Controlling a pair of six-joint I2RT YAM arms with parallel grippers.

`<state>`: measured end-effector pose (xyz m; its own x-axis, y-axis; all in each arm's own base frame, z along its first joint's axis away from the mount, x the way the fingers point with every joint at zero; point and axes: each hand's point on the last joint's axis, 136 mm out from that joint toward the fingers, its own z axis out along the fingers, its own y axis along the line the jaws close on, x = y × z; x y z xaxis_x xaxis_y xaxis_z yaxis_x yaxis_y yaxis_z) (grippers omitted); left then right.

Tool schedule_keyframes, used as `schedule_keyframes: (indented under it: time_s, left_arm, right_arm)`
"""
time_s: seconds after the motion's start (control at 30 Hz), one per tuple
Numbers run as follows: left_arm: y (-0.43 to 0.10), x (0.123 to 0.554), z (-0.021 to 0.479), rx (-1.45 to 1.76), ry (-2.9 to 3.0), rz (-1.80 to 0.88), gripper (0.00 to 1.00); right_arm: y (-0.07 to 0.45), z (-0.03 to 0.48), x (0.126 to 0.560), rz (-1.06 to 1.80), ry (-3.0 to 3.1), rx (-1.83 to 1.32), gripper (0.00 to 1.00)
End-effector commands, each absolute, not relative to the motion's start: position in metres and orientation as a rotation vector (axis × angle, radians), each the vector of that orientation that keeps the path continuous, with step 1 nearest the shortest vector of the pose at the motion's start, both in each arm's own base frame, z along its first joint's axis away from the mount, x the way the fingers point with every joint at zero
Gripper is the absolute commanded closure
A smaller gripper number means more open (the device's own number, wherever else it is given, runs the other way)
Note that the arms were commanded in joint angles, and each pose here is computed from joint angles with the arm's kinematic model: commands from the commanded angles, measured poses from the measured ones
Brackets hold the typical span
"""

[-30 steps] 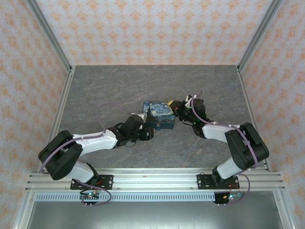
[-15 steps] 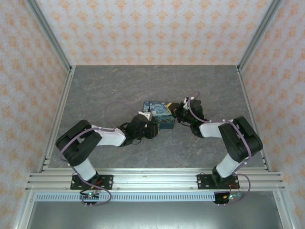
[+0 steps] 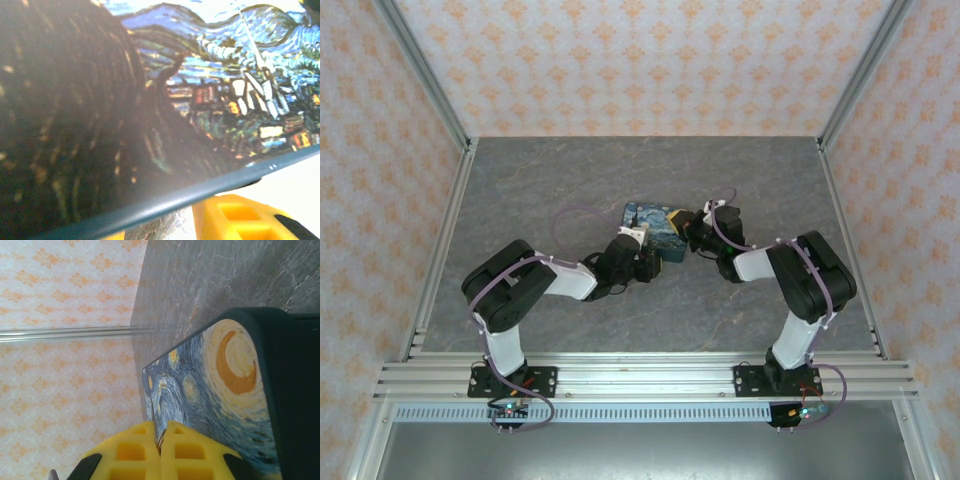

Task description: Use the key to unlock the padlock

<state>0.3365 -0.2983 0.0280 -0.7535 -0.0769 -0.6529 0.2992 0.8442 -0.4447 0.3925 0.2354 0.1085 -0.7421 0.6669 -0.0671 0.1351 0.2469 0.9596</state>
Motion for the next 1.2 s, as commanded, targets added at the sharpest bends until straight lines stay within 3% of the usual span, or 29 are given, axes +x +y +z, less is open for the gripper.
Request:
schedule_keyframes:
  time_s: [0.0,0.63,0.97,1.17]
  left_arm:
    - [-0.303,0.346,0.025,0.152,2.292,-0.684,0.61]
    - [-0.327,0.358,0.068,-0.061,2.166,-1.144,0.6]
    - [-0.316,0.359,0.036,-0.135,2.232,-1.081,0.56]
    - [-0.319,0.358,0.055,-0.186,2.166,-1.178,0.56]
  right_arm:
    - [0.237,0.108,0.396,1.536,2.055,0.721,1.0]
    - [0.235,0.099,0.395,1.526,2.066,0.742,1.0]
    - [0.235,0.096,0.394,1.528,2.069,0.749,1.0]
    - [0.234,0.095,0.393,1.532,2.068,0.753,1.0]
